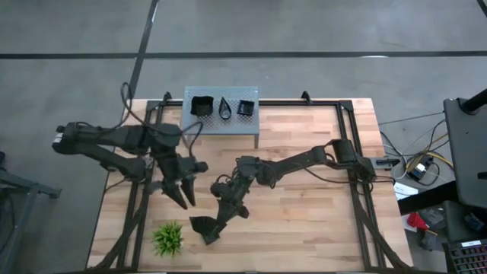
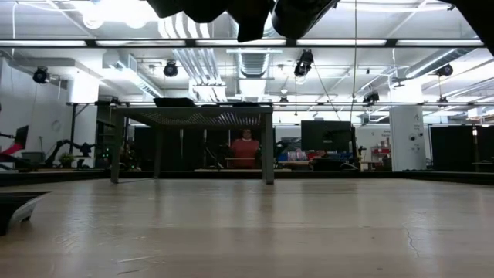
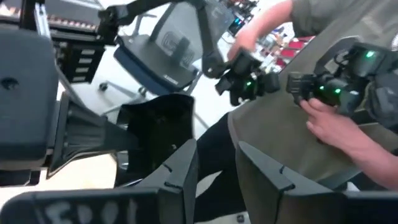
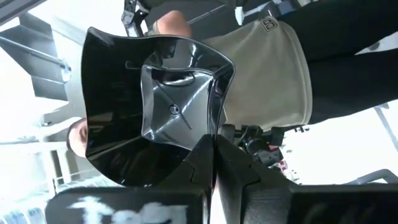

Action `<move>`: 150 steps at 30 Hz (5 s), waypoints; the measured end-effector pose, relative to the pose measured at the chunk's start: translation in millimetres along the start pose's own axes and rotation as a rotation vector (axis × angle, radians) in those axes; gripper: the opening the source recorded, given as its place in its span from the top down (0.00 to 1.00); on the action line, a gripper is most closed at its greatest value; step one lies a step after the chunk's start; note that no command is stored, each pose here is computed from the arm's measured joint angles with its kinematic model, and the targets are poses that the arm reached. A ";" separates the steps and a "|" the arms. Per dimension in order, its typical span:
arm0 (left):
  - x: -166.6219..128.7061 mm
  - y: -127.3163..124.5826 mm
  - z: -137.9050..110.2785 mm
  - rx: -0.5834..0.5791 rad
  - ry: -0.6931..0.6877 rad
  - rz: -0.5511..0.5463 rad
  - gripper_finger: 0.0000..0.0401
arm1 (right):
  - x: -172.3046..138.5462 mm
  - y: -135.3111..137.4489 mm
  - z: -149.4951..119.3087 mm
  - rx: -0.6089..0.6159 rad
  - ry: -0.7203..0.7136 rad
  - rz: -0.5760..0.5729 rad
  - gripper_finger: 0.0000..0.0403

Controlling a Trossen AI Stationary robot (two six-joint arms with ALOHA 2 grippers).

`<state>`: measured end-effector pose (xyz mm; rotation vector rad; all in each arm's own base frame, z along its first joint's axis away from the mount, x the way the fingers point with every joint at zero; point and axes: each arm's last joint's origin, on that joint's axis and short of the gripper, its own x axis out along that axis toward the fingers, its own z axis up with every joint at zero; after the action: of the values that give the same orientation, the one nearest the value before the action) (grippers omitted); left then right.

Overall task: Pick & Place Mini shaped plates
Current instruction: Stack the distorted square plate on top of the other square plates on the shelf, then stack the square plate on top of the other square plates on the shelf

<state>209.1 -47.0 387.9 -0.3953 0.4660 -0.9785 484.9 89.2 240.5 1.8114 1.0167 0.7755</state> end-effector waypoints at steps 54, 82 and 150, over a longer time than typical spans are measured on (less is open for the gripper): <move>40.9 6.5 -11.2 0.017 0.106 0.012 0.99 | -3.7 3.2 2.2 -0.052 -0.018 0.026 0.98; -13.8 -17.9 -61.3 -0.083 0.429 0.513 1.00 | -53.0 22.1 36.9 -0.469 -0.383 0.091 0.55; -128.3 105.5 -36.7 0.154 0.741 1.588 0.86 | -6.4 56.2 -30.4 -0.998 -0.587 0.268 0.57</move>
<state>201.4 112.1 327.9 0.5171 1.0975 0.4563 474.9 80.7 303.4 1.1527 -0.0490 0.6603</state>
